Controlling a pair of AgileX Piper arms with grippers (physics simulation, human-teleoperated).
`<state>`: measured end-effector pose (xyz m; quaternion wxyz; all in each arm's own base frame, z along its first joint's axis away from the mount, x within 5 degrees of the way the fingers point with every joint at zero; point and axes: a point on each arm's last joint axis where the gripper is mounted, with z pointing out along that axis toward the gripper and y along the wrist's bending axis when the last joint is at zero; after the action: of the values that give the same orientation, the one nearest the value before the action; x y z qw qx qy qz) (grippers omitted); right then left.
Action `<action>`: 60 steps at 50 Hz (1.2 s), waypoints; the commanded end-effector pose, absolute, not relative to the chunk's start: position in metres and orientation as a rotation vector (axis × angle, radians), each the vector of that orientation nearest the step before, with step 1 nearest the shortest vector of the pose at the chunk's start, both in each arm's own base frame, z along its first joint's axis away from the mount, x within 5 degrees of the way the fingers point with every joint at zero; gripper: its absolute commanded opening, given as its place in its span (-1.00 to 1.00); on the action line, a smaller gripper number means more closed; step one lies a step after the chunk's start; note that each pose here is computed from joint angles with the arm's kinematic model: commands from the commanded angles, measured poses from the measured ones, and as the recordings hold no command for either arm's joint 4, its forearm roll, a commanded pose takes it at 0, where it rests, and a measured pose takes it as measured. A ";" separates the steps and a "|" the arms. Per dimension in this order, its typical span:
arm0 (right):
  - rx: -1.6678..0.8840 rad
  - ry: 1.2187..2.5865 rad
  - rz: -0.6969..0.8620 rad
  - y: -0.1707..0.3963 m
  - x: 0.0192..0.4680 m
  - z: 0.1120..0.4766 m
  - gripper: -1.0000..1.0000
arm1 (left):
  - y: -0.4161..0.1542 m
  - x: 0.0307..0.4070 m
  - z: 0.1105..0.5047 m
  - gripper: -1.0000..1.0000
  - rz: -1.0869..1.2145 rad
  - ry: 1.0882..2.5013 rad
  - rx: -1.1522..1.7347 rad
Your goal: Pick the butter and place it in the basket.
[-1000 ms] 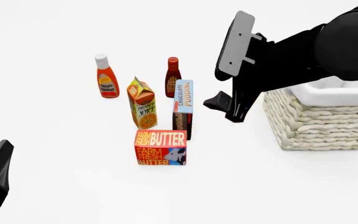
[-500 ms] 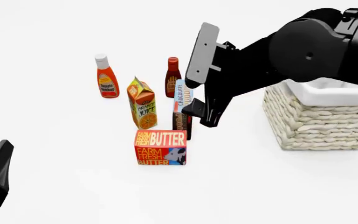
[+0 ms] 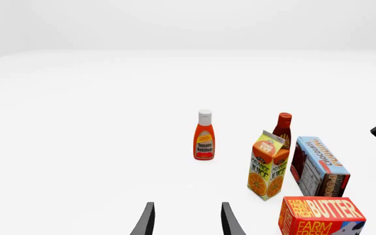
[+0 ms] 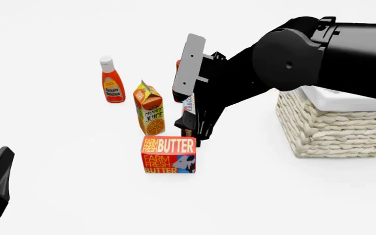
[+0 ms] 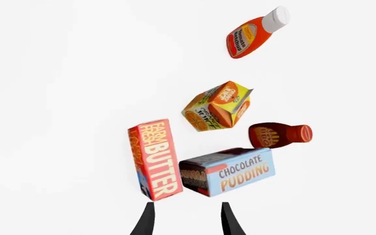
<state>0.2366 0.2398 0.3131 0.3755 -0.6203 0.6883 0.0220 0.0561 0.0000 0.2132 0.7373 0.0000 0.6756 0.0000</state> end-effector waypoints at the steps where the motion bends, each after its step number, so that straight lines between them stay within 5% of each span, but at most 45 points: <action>1: -1.613 1.760 0.069 0.250 0.236 0.309 1.00 | 0.000 0.056 0.213 1.00 0.000 1.484 0.000; 60: -1.664 1.811 0.105 0.289 0.247 0.280 1.00 | 0.000 0.056 0.213 1.00 0.000 1.484 0.000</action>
<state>0.2472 0.2825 0.2835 0.3384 -0.6367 0.6919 0.0367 0.0561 0.0000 0.2132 0.7373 0.0000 0.6756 0.0000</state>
